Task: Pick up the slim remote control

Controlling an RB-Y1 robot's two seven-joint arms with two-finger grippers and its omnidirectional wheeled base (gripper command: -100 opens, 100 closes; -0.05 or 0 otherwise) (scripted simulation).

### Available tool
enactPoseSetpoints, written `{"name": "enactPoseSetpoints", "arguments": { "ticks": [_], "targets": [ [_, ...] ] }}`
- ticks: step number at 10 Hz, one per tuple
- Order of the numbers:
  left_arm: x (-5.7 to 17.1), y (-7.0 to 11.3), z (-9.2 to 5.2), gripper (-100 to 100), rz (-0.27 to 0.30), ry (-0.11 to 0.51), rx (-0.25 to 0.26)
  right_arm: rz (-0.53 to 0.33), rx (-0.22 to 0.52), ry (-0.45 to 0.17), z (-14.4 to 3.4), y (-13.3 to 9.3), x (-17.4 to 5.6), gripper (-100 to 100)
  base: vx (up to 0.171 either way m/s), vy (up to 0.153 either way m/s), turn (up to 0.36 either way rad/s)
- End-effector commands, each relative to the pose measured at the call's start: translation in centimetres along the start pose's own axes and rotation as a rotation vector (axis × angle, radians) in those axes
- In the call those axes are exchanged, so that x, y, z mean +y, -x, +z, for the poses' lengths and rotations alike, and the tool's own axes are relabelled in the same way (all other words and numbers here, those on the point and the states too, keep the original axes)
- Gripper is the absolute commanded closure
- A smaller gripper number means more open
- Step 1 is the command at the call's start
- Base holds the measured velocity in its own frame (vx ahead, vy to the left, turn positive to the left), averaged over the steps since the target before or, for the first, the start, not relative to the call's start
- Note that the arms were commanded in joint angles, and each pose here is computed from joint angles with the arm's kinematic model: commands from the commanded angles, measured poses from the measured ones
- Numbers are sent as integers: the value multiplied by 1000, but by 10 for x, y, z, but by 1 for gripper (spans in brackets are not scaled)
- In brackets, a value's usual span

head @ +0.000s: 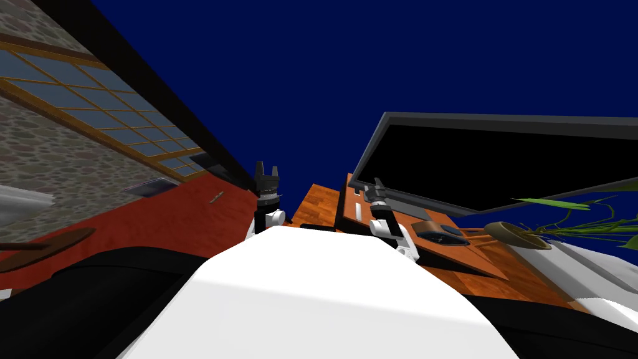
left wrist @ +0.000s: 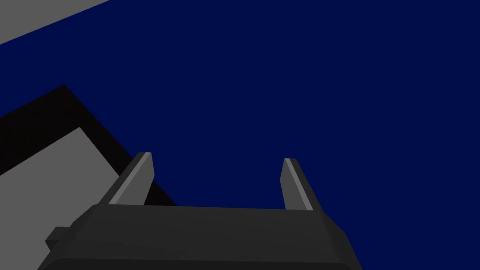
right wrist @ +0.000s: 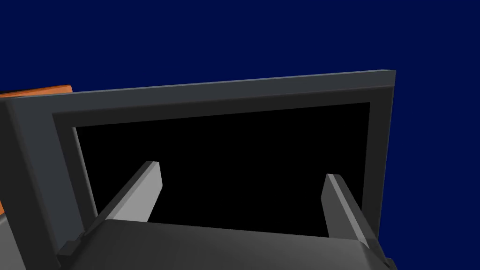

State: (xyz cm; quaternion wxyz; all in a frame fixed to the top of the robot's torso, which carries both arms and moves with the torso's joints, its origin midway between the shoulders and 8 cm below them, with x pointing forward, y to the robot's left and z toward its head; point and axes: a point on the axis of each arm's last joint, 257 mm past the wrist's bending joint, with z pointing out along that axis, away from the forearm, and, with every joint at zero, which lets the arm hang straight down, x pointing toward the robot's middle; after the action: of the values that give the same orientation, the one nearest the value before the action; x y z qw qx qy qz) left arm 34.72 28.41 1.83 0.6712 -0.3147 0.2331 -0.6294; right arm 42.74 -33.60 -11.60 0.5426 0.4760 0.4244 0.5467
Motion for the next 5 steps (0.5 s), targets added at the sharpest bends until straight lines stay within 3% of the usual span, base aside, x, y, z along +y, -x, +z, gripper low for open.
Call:
{"name": "enactPoseSetpoints", "arguments": {
  "ticks": [1, 2, 3, 4, 5],
  "targets": [
    [0, 0, 0, 0, 0, 0, 0, 32, -32, -72, 1, 16, -27, -100, 118, 94, -102],
    [0, 0, 0, 0, 0, 0, 0, 32, -34, -77, 1, 17, -29, -100, 98, 79, -71],
    [0, 0, 0, 0, 0, 0, 0, 60, -66, -138, -1, 34, -51, -100, 100, 98, -101],
    [0, 0, 0, 0, 0, 0, 0, 60, -69, -144, -1, 34, -52, -100, 78, 96, -77],
    [0, 0, 0, 0, 0, 0, 0, 90, -102, -195, -4, 51, -71, -100, 97, 105, -99]
  ]
}}
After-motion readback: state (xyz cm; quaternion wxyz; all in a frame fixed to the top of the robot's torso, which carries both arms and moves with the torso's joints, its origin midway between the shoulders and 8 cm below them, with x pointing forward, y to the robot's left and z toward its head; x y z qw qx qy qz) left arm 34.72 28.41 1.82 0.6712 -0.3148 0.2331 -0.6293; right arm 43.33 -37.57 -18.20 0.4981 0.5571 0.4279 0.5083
